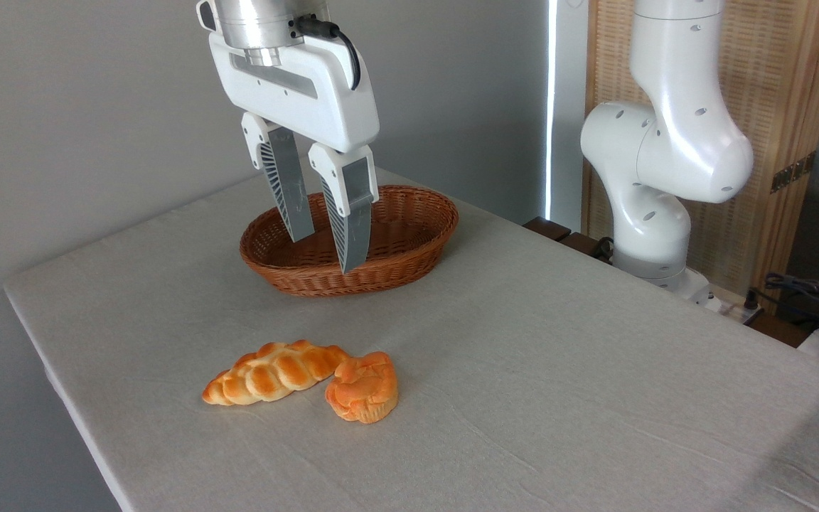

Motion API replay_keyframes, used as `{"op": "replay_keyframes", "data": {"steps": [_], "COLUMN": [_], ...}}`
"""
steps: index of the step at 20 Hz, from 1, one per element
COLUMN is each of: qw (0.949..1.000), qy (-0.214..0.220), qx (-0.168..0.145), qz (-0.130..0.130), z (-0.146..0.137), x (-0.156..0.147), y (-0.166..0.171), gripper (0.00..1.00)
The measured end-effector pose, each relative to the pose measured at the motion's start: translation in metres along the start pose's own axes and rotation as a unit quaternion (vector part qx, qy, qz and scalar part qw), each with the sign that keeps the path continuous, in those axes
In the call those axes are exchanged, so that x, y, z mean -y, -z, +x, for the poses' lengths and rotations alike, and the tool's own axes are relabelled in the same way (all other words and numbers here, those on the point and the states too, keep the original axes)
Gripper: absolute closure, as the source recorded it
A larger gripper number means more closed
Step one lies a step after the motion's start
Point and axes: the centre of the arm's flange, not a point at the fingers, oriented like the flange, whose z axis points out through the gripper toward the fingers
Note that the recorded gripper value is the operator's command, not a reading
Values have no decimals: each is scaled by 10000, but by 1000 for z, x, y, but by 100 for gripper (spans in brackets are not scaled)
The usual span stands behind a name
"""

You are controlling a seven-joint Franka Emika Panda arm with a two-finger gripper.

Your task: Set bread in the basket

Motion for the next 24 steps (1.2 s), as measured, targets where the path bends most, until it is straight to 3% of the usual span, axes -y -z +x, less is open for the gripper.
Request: {"op": "replay_keyframes", "data": {"steps": [8,17,24], "qw": [9999,9969,9877], "qy": [-66,-765,-1558], "qx": [-110,-189,-149], "qz": [97,39,-13], "z": [14,91,92], "x": [2,-33,-44], "y": [-20,-140,-201], "gripper": [0,0,0]}}
